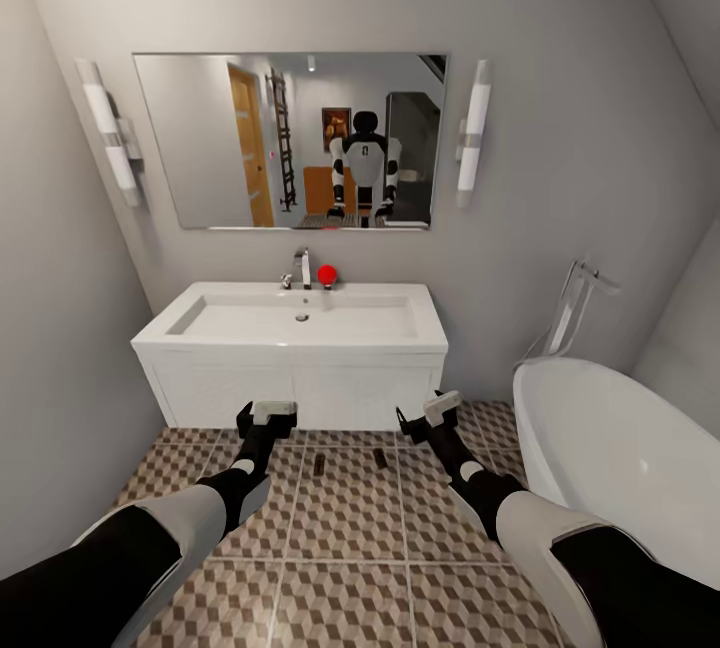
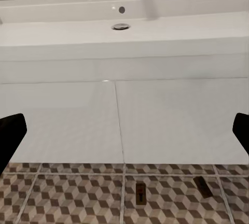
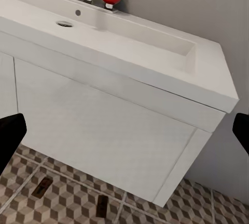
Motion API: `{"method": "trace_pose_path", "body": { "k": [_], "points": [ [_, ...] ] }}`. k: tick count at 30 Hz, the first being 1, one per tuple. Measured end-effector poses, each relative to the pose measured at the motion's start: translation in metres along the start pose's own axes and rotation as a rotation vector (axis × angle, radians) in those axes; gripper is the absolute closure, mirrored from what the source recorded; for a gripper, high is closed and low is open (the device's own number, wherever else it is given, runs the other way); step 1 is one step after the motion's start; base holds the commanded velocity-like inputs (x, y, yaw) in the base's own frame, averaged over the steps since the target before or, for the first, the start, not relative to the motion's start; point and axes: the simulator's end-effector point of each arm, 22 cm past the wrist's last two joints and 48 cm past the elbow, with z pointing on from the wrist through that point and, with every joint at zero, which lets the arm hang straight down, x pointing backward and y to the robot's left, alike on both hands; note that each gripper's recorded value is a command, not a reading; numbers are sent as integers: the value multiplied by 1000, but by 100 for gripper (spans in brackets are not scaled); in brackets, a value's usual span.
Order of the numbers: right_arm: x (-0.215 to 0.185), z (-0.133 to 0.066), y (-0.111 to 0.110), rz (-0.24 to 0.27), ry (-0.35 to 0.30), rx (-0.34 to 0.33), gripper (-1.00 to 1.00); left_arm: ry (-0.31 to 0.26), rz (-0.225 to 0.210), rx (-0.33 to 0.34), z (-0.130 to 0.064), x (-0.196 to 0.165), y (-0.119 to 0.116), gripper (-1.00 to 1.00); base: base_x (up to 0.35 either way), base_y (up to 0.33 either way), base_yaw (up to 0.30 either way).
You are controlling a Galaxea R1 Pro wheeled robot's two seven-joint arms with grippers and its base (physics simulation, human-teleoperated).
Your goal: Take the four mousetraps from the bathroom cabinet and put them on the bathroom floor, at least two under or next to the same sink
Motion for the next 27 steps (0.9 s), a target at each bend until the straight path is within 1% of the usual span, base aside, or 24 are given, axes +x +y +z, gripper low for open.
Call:
{"method": "trace_pose_path", "body": {
  "k": [5, 11, 16, 17, 21, 22, 25, 27],
  "points": [
    [-1, -1, 0, 0, -2, 0, -100, -4, 0, 2, -1, -2, 0, -100, 0, 0, 0],
    [17, -11, 7, 5, 25, -6, -100, 0, 0, 2, -2, 0, 0, -100, 0, 0, 0],
    [42, -25, 16, 13, 64, -14, -100, 37, 4, 1, -13, 26, 2, -100, 0, 0, 0],
    [54, -31, 19, 16, 81, -18, -100, 52, 4, 1, -17, 37, 2, -100, 0, 0, 0],
    [78, -47, 29, 25, 119, -27, -100, 85, 9, 0, -28, 59, 4, -100, 0, 0, 0],
    [90, -55, 34, 28, 138, -33, -100, 103, 10, -1, -34, 71, 5, -100, 0, 0, 0],
    [106, -67, 41, 36, 165, -40, -100, 132, 13, 0, -45, 91, 6, -100, 0, 0, 0],
    [123, -80, 50, 43, 195, -49, -100, 155, 16, -1, -54, 106, 7, -100, 0, 0, 0]
  ]
}}
